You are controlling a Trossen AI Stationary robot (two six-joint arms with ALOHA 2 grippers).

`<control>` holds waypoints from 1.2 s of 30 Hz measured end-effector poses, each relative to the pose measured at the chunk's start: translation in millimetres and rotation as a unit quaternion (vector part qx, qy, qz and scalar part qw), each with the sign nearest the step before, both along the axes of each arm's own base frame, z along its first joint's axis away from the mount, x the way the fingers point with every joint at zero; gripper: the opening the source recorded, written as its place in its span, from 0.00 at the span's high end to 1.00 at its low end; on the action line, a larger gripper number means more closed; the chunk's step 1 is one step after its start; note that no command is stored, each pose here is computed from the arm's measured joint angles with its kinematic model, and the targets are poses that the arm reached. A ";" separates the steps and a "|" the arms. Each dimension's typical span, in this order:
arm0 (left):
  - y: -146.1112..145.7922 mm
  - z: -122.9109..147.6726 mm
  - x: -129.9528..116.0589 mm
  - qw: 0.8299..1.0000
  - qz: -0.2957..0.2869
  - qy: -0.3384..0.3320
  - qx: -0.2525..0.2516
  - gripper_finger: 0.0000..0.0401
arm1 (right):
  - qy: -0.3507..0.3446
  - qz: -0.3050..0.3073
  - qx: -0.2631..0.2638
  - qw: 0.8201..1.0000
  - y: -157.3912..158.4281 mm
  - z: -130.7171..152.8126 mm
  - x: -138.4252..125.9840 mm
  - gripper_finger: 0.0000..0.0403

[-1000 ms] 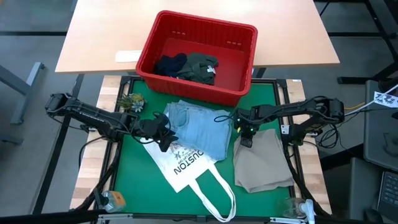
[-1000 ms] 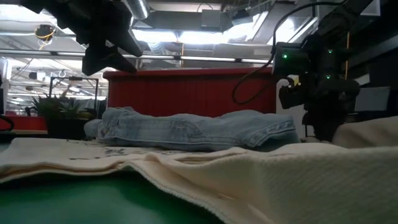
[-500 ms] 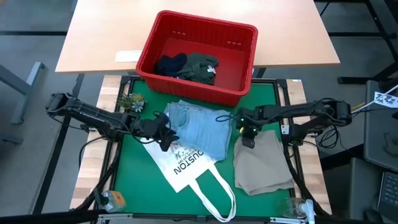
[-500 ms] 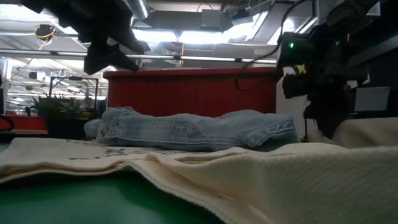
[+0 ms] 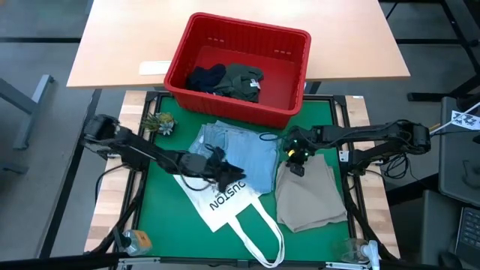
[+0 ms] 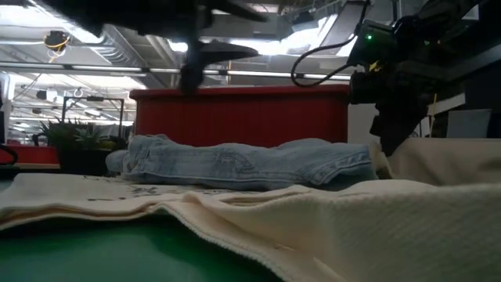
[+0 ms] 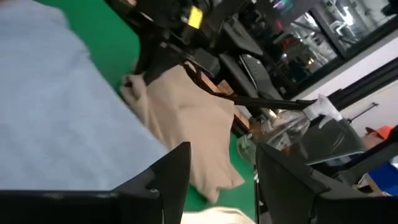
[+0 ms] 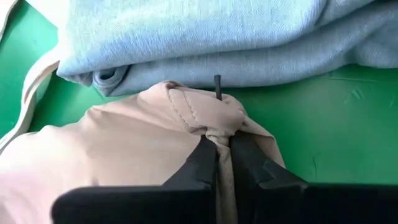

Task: Fold Laundry from Bin
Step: Stack the beige shorts on top of the light blue pants

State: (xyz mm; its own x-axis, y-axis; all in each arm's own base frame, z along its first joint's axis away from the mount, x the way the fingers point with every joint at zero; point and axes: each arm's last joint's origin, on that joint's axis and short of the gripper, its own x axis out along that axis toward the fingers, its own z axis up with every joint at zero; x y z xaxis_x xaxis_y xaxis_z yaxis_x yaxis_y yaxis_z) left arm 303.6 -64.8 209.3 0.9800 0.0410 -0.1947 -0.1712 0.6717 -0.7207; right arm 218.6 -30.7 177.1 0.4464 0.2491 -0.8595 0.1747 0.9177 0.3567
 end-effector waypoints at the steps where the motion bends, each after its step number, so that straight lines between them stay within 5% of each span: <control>1: -2.1 -0.8 8.7 1.000 -0.001 0.003 0.002 0.56 | 0.000 0.000 0.000 1.000 0.0 0.0 -0.1 0.95; 9: -7.9 -5.4 84.9 0.998 -0.007 0.035 0.054 0.56 | -0.001 0.001 0.000 1.000 0.0 0.4 0.2 0.93; 17: 7.7 -34.6 130.9 0.995 0.017 0.098 0.025 0.56 | -0.002 0.001 0.000 1.000 -0.1 0.8 0.2 0.93; 27: 16.0 -76.1 164.3 0.991 0.005 0.131 -0.030 0.56 | -0.002 0.001 0.000 1.000 -0.1 1.0 0.2 0.93; 36: 27.3 -87.3 161.2 0.982 0.028 0.182 -0.036 0.56 | -0.008 0.011 0.019 1.000 1.1 1.6 0.5 0.93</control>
State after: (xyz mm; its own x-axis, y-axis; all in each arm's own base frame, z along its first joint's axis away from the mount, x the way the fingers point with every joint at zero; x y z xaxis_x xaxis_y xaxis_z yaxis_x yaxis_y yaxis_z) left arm 464.8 -37.5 122.0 0.8415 0.0651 -0.5363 -0.4615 0.6030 -0.6508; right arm 219.1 -29.7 178.8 0.4535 0.2909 -0.8425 0.1495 0.9070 0.3936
